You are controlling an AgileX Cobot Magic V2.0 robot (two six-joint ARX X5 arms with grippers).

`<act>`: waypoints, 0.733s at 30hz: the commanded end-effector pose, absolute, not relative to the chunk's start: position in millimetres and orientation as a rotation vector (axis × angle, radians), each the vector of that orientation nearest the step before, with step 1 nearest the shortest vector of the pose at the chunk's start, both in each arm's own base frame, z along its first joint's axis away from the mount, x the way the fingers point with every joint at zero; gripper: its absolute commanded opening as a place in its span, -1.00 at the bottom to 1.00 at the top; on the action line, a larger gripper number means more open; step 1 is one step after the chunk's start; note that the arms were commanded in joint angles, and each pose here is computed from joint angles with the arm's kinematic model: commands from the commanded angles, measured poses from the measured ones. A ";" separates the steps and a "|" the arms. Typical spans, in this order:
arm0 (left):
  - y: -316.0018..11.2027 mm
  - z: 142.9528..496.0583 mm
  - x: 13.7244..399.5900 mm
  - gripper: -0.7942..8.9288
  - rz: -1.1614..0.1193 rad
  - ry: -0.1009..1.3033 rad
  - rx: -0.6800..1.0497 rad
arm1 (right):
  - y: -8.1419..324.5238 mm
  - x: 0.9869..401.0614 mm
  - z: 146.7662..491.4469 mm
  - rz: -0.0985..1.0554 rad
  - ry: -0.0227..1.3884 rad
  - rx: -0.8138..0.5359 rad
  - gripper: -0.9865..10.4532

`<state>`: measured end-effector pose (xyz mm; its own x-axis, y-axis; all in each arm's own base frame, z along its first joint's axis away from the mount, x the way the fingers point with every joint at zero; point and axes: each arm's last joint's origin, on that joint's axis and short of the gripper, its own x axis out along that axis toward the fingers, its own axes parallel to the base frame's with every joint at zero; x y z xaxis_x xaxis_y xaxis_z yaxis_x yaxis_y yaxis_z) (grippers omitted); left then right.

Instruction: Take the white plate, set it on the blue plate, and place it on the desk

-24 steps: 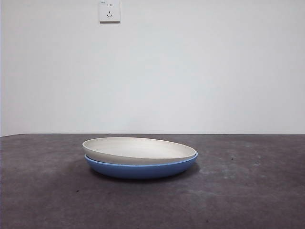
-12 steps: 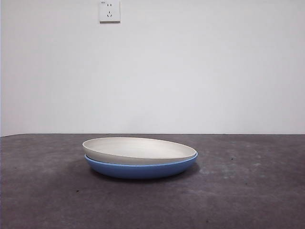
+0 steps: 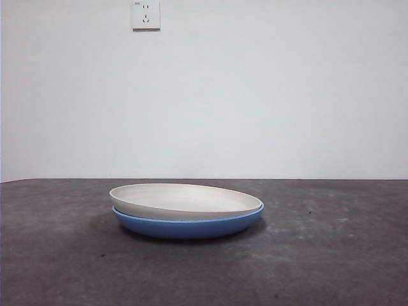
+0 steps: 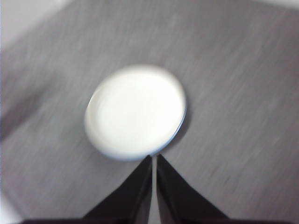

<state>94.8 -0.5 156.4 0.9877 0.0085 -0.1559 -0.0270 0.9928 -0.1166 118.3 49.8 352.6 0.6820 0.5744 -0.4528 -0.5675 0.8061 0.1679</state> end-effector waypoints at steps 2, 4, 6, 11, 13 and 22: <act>-0.9 149.0 95.6 -0.82 0.012 0.181 -0.122 | 34.4 114.4 339.0 0.545 0.311 0.011 -0.81; -0.9 149.0 95.6 -0.82 0.012 0.181 -0.122 | 25.8 110.7 327.0 0.473 0.227 0.009 -0.81; -0.9 149.0 95.6 -0.82 0.012 0.181 -0.122 | 17.1 105.9 312.3 0.384 0.142 0.004 -0.81; -0.9 149.0 95.6 -0.82 0.012 0.181 -0.122 | 4.9 97.7 278.9 0.216 -0.006 -0.013 -0.81; -0.9 149.0 95.6 -0.82 0.012 0.181 -0.122 | 2.5 95.4 266.0 0.156 -0.046 -0.016 -0.81; -0.9 148.9 95.6 -0.82 0.012 0.181 -0.122 | -0.1 94.6 205.2 0.066 -0.037 -0.007 -0.81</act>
